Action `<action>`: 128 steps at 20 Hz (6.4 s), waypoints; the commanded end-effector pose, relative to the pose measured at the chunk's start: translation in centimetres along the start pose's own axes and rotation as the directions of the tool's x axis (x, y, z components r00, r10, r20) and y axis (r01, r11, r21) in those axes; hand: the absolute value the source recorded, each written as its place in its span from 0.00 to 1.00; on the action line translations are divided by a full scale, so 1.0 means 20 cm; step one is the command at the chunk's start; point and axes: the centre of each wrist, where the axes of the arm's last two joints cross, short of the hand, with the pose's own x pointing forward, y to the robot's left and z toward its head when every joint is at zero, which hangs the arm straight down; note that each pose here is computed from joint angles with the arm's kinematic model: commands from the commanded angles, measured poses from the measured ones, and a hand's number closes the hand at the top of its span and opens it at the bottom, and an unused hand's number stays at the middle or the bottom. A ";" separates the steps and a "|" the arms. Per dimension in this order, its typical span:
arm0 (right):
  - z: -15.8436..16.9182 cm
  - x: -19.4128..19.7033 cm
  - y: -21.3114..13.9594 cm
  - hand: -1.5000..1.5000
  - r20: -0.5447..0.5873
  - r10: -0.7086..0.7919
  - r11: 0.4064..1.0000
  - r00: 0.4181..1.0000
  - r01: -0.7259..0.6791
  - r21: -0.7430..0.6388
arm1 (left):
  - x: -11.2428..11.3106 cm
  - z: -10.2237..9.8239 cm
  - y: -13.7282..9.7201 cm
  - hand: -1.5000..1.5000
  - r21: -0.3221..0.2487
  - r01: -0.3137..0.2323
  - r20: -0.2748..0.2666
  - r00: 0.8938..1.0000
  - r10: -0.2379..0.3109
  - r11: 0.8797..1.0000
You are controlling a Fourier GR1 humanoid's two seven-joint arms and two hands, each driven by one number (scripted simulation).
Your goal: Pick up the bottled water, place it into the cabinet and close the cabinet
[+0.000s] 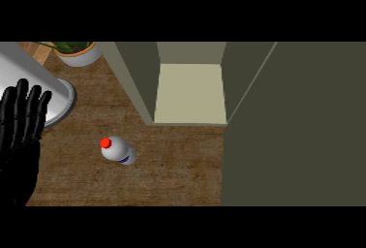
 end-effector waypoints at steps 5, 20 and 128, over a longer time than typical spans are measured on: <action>0.20 0.07 -0.02 0.00 -0.149 0.047 0.999 0.988 -0.043 0.029 | 0.09 0.13 -0.16 0.00 0.242 0.075 -0.004 0.997 -0.076 0.967; 0.52 0.32 -0.03 0.00 -0.269 -0.142 0.983 0.952 0.168 0.076 | 0.38 0.35 -0.48 0.00 0.408 -0.152 -0.116 0.970 0.216 0.900; 0.88 0.65 -0.13 0.00 -0.236 -0.063 0.987 0.970 0.096 0.129 | -0.99 0.24 -0.41 1.00 0.187 -0.487 -0.155 0.843 0.515 0.853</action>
